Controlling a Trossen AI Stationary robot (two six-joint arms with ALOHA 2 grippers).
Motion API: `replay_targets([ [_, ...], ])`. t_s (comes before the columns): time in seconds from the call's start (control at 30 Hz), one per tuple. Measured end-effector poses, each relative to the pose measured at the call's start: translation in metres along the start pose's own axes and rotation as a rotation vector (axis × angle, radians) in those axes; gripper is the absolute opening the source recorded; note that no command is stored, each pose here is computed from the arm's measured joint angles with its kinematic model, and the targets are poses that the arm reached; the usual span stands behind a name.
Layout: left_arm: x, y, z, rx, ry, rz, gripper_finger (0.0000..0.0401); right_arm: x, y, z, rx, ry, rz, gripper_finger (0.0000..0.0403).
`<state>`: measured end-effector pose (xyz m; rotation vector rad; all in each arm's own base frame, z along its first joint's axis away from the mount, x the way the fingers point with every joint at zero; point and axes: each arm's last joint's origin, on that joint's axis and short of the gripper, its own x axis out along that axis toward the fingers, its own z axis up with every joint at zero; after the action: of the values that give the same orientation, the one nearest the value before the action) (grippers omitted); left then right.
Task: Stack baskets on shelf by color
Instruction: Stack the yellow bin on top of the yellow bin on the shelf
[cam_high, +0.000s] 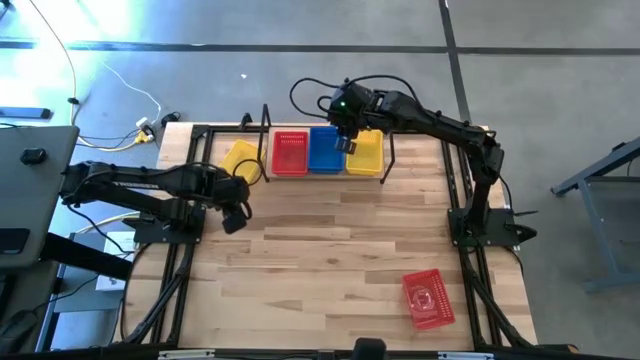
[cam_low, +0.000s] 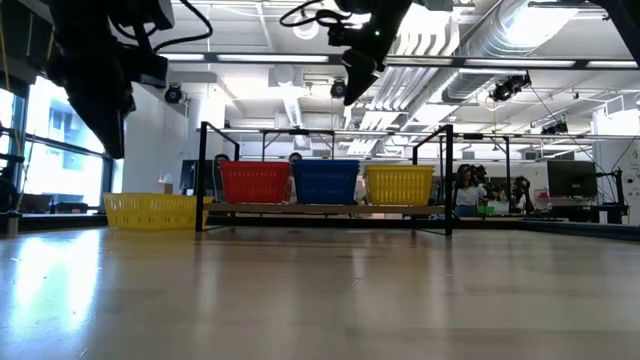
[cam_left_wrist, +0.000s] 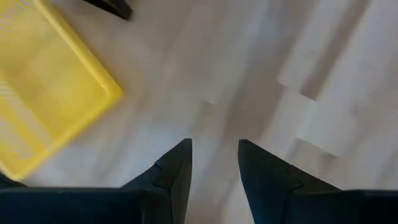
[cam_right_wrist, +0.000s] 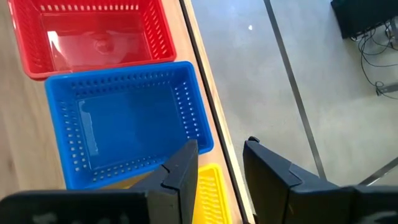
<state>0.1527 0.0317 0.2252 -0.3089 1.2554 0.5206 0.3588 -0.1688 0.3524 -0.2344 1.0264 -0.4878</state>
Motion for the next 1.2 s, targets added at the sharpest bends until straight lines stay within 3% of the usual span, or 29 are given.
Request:
replay_targets([
  [0.23, 0.009, 0.005, -0.002, -0.017, -0.042, 0.127, 0.0120, 0.002, -0.008, -0.003, -0.008, 0.008, -0.010, 0.0114],
  [0.4, 0.009, 0.004, 0.001, -0.026, -0.059, 0.099, 0.0120, 0.004, -0.014, -0.005, 0.021, 0.015, -0.017, 0.0114],
  [0.6, 0.009, -0.001, 0.017, -0.021, -0.210, 0.033, 0.0119, 0.005, -0.016, -0.006, 0.028, 0.016, -0.018, 0.0114],
  [0.93, 0.033, 0.014, 0.028, -0.053, -0.089, 0.161, 0.0119, 0.006, -0.018, -0.007, 0.040, -0.011, 0.062, 0.0114],
  [1.2, 0.054, 0.027, 0.034, -0.088, -0.005, 0.329, 0.0119, 0.008, -0.025, -0.010, 0.054, -0.004, 0.053, 0.0114],
])
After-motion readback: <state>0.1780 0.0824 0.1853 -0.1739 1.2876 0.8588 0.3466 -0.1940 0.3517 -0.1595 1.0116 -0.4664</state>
